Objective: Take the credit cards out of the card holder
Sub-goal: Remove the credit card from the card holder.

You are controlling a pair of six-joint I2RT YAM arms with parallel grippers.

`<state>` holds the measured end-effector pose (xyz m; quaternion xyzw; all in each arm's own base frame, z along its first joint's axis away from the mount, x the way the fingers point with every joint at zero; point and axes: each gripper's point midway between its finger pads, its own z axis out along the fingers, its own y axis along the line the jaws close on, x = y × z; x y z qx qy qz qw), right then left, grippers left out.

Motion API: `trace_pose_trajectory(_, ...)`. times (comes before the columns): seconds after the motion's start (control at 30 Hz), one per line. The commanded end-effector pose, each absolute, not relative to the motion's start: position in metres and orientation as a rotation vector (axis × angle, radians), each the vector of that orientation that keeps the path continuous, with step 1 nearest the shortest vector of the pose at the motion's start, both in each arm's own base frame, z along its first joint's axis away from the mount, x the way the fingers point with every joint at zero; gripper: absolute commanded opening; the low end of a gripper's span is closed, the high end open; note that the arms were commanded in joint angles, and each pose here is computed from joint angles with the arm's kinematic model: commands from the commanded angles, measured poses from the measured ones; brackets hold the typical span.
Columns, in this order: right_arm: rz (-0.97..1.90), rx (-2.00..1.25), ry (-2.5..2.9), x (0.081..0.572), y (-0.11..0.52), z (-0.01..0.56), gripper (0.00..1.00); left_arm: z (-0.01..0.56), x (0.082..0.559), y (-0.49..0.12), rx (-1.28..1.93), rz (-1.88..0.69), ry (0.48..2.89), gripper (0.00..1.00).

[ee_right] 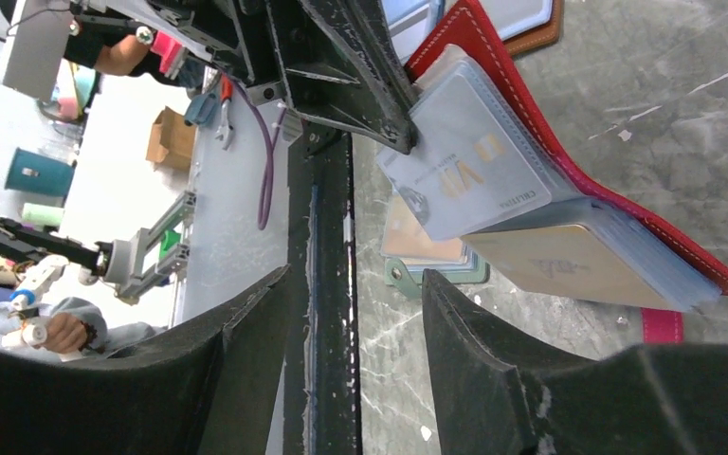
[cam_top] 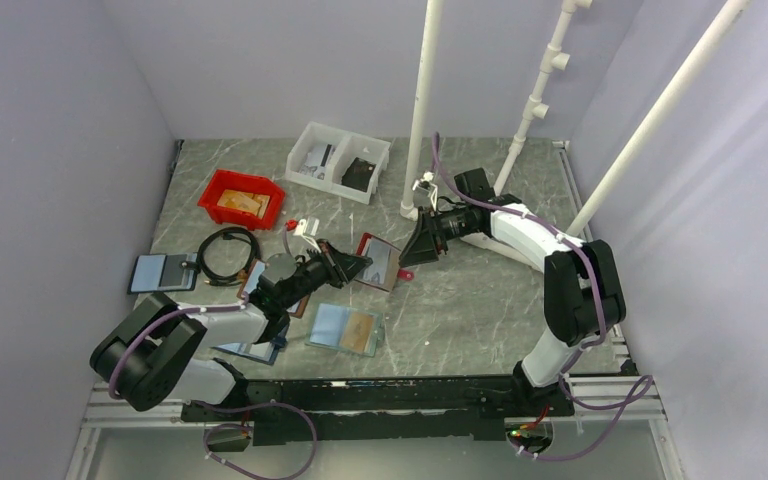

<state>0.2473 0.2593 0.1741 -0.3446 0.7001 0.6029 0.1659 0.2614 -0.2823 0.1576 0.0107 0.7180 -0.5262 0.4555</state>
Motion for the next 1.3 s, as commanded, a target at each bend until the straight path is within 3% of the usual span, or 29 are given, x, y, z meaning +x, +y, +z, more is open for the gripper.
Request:
trace_pose_trajectory(0.0,1.775,-0.945,1.976,0.253,0.263,0.174,0.54,0.2,0.265,-0.285,0.019,-1.368,1.597,0.0)
trace_pose_trajectory(1.27,1.901,-0.856,2.002,0.253,0.267,0.172,0.47,0.24,0.251,-0.308,0.053,-1.615,1.439,0.0)
